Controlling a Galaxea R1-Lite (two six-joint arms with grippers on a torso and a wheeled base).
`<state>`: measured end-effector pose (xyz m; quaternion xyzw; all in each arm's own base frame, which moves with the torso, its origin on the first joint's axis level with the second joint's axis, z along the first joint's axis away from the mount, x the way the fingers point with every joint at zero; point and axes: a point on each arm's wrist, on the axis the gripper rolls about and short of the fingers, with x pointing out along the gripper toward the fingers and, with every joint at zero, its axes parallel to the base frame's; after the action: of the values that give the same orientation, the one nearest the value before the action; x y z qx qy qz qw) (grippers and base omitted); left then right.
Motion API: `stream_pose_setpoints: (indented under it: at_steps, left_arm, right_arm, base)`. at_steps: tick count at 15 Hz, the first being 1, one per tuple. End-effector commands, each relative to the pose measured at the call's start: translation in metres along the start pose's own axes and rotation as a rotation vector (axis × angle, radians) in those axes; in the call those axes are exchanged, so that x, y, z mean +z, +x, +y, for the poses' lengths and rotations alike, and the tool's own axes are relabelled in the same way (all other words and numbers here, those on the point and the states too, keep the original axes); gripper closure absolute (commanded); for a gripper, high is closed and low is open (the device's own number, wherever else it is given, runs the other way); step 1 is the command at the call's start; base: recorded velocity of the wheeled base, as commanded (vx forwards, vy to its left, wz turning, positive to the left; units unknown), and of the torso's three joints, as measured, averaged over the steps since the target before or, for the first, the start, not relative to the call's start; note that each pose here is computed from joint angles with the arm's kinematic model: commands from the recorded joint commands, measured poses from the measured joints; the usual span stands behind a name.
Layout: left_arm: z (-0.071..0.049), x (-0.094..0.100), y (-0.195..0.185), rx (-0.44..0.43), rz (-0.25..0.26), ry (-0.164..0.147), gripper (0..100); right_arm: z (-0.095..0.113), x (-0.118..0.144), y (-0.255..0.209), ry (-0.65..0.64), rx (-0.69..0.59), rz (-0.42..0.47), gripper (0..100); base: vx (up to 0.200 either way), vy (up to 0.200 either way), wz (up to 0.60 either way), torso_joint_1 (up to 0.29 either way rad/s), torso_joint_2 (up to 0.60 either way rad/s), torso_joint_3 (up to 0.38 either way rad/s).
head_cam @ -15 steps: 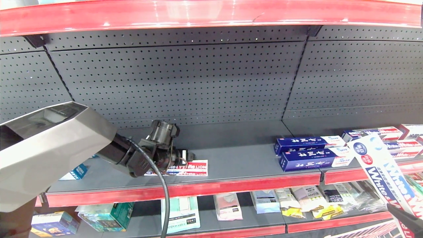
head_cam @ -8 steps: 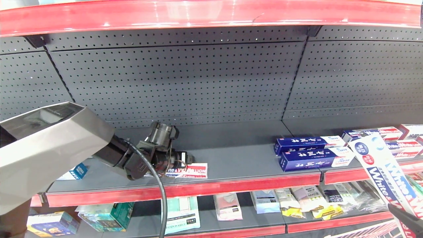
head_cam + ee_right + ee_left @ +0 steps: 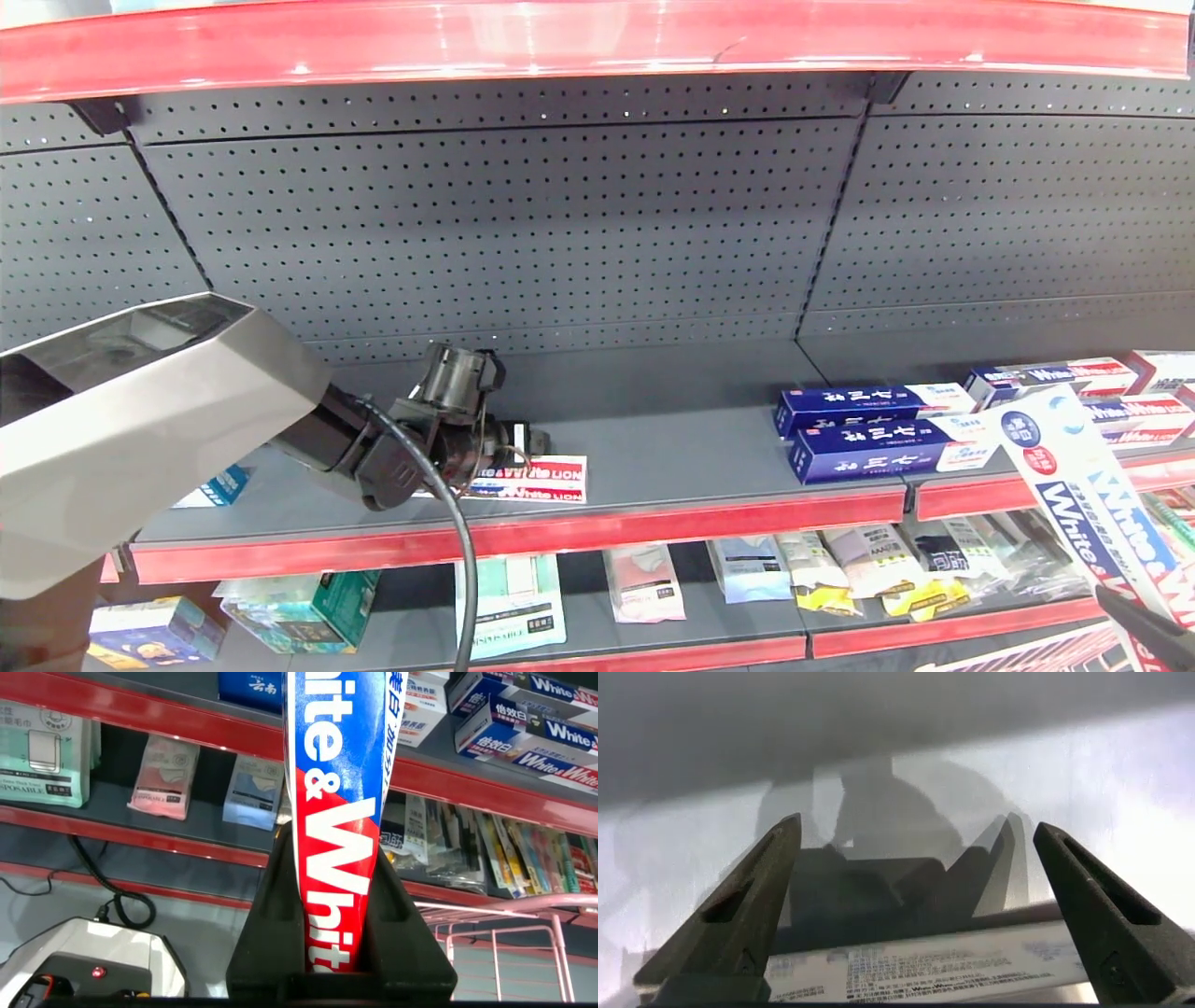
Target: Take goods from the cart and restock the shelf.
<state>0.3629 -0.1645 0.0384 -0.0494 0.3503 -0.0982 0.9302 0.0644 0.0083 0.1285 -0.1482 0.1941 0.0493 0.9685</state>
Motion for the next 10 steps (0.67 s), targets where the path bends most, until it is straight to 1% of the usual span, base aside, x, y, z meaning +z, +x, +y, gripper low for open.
stream_pose_setpoints:
  at_steps: [1,2,5,7,9,10]
  left_arm:
    - [-0.0002,-0.0012,0.0027,0.001,0.002,-0.002,0]
    - [-0.0001,-0.0011,0.0027,0.006,0.002,-0.002,0]
    - [0.0012,-0.0026,-0.0013,0.034,0.039,0.002,0]
    - [0.0014,-0.0026,-0.0032,0.038,0.052,0.004,0]
    - [0.0016,-0.0009,-0.0026,0.042,0.045,0.002,0]
    - [0.0006,0.0020,-0.0020,0.041,0.035,-0.016,0]
  right_arm:
    - [0.0000,-0.0004,0.0000,0.000,-0.001,0.001,100]
    - [0.0000,0.0001,-0.0001,-0.001,0.000,-0.001,100]
    - [0.0001,-0.0003,0.0002,-0.001,0.001,0.002,100]
    - [0.0002,-0.0003,0.0002,-0.003,0.002,0.002,100]
    - [0.0005,-0.0002,-0.0001,-0.008,0.006,-0.001,100]
    - [0.0006,-0.0007,0.0000,-0.010,0.007,0.000,100]
  base:
    - [0.000,0.000,0.00,0.000,0.00,0.000]
    - [0.000,0.000,0.00,0.000,0.00,0.000]
    - [0.000,0.000,0.00,0.000,0.00,0.000]
    - [0.000,0.000,0.00,0.000,0.00,0.000]
    - [0.000,0.000,0.00,0.000,0.00,0.000]
    - [0.000,0.000,0.00,0.000,0.00,0.000]
